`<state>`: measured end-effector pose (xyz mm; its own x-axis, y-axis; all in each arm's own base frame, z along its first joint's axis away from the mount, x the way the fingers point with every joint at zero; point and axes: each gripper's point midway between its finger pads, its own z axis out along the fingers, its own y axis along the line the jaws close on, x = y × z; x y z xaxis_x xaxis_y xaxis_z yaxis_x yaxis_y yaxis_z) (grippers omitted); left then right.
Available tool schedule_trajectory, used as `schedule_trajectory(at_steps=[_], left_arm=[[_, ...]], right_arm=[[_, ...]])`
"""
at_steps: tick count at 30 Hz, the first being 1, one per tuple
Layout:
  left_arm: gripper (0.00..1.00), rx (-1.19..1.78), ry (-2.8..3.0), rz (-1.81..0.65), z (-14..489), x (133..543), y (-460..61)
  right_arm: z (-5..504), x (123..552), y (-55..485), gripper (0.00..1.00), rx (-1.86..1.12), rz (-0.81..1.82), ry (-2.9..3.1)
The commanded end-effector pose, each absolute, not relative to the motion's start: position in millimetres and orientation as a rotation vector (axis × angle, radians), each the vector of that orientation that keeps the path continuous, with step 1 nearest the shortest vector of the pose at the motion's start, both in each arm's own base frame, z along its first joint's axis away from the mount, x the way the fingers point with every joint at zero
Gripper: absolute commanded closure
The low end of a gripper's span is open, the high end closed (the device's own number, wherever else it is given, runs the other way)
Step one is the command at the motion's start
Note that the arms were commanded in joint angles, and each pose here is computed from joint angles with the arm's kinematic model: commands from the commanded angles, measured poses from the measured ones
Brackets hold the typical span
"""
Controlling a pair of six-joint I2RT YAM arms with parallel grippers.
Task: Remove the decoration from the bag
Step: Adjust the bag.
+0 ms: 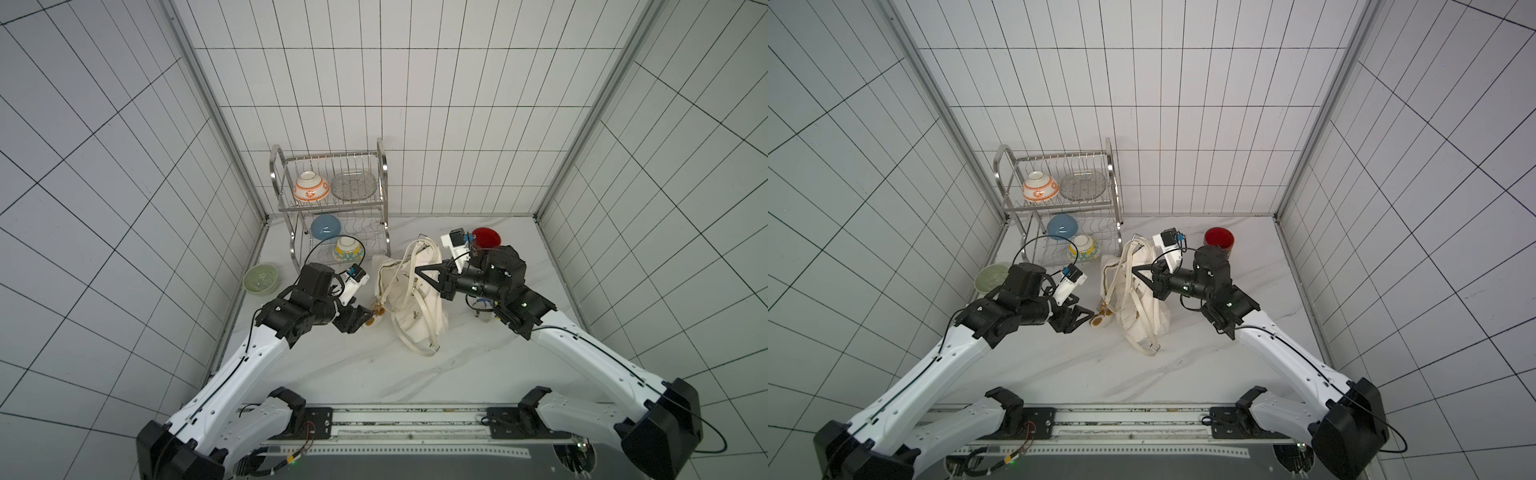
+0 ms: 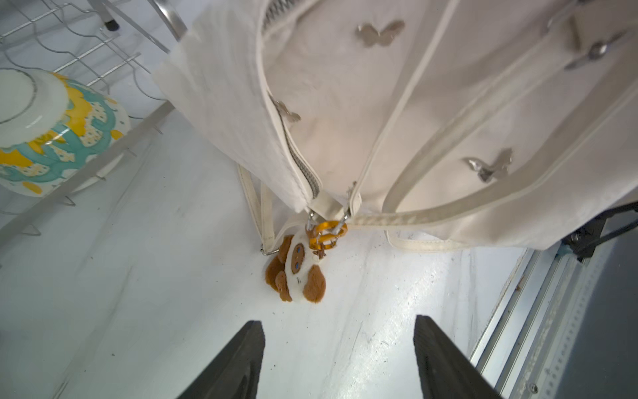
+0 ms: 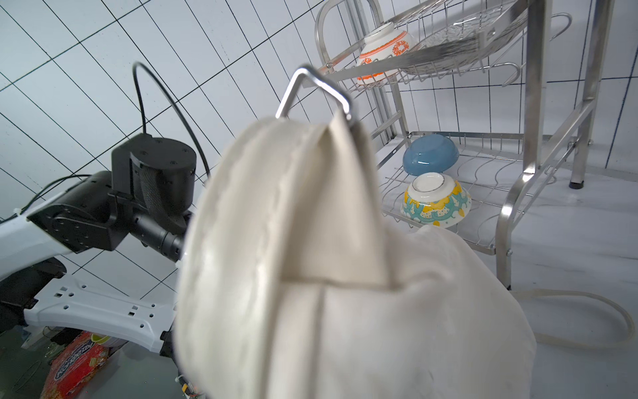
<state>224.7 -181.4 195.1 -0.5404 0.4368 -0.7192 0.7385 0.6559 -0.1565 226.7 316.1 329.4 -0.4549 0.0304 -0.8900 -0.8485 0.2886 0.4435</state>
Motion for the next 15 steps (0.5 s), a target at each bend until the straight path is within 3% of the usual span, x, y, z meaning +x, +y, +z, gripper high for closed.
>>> schedule_trajectory(at_steps=[1, 15], left_arm=[[0.29, 1.041, 1.938, -0.592, 214, 229, -204], [0.29, 1.196, 1.823, -0.298, 170, 271, -240]], right_arm=[[364, 225, 316, 1.0, -0.76, 1.319, 1.566], [360, 227, 316, 1.0, -0.746, 1.336, 1.59]])
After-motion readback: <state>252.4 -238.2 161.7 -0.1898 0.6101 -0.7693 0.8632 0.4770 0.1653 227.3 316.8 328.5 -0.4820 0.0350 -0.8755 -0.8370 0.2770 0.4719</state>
